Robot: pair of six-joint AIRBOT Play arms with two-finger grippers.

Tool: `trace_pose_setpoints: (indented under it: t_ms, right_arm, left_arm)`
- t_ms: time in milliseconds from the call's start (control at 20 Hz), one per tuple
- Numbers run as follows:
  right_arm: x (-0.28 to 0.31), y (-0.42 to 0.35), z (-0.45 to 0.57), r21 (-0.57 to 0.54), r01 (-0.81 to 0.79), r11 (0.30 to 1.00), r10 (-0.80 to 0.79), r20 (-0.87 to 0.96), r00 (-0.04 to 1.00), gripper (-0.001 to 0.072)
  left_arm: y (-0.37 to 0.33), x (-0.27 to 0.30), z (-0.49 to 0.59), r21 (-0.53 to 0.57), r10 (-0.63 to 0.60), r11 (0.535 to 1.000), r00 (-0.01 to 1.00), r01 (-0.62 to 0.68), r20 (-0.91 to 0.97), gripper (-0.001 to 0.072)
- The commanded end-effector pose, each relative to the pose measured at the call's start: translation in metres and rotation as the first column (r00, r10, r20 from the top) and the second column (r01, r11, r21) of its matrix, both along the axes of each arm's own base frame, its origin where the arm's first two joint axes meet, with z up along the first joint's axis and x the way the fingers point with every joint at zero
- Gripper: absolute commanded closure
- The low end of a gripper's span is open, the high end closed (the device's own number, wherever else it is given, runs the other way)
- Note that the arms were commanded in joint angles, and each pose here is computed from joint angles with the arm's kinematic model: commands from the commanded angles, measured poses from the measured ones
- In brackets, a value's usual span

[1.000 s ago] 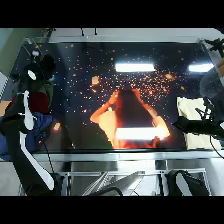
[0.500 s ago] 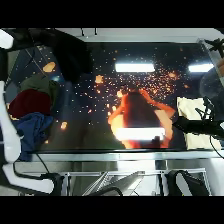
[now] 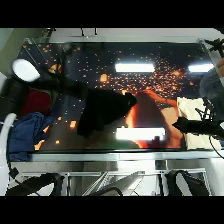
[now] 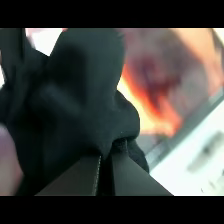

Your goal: Fold the shirts.

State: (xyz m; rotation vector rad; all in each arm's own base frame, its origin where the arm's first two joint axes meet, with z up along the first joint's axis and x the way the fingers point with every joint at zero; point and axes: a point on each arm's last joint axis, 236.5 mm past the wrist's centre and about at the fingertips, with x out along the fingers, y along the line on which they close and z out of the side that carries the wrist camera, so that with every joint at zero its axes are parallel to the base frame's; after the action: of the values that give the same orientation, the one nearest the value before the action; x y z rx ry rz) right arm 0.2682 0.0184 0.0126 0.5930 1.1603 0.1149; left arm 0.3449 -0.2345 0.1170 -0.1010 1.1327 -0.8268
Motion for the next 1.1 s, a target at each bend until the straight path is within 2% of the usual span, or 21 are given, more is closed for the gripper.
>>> trace_pose_setpoints:
  t_ms: [0, 50, 100, 150, 350, 650, 700, 900, 1050]
  right_arm:
    - [0.003, 0.023, 0.009, 0.065, -0.056, 0.996, 0.054, 0.033, 0.998, 0.0649]
    - [0.004, 0.034, 0.013, 0.084, -0.086, 0.993, 0.082, 0.05, 0.995, 0.0447]
    - [0.005, 0.044, 0.015, 0.108, -0.107, 0.988, 0.101, 0.059, 0.993, 0.032]
    - [0.008, 0.053, 0.016, 0.123, -0.126, 0.984, 0.119, 0.067, 0.991, 0.0324]
    - [0.02, 0.103, -0.003, 0.168, -0.26, 0.951, 0.25, 0.078, 0.965, 0.0323]
    - [0.059, 0.151, -0.056, 0.287, -0.314, 0.905, 0.312, 0.056, 0.949, 0.0324]
    - [0.067, 0.153, -0.066, 0.301, -0.315, 0.9, 0.317, 0.041, 0.947, 0.0324]
    - [0.103, 0.167, -0.079, 0.383, -0.306, 0.871, 0.308, 0.059, 0.95, 0.0324]
    - [0.114, 0.187, -0.087, 0.405, -0.325, 0.855, 0.329, 0.06, 0.942, 0.0323]
  left_arm:
    - [0.01, -0.03, -0.064, 0.04, 0.017, 0.999, 0.982, -0.009, -0.189, 0.0689]
    - [0.018, -0.032, -0.073, 0.051, 0.026, 0.999, 0.973, -0.015, -0.228, 0.066]
    - [0.027, -0.033, -0.077, 0.058, 0.026, 0.998, 0.965, -0.011, -0.262, 0.0255]
    - [0.038, -0.031, -0.078, 0.061, 0.046, 0.998, 0.953, -0.029, -0.301, 0.0031]
    - [0.079, -0.046, -0.074, 0.076, 0.119, 0.992, 0.901, -0.096, -0.418, 0.0031]
    - [0.09, -0.135, -0.137, 0.119, 0.252, 0.968, 0.819, -0.223, -0.515, 0.0032]
    - [0.087, -0.137, -0.149, 0.115, 0.279, 0.96, 0.827, -0.256, -0.489, 0.0043]
    - [0.051, -0.111, -0.156, -0.029, 0.364, 0.914, 0.851, -0.404, -0.38, 0.005]
    - [0.04, -0.1, -0.172, -0.02, 0.389, 0.908, 0.858, -0.419, -0.335, 0.005]
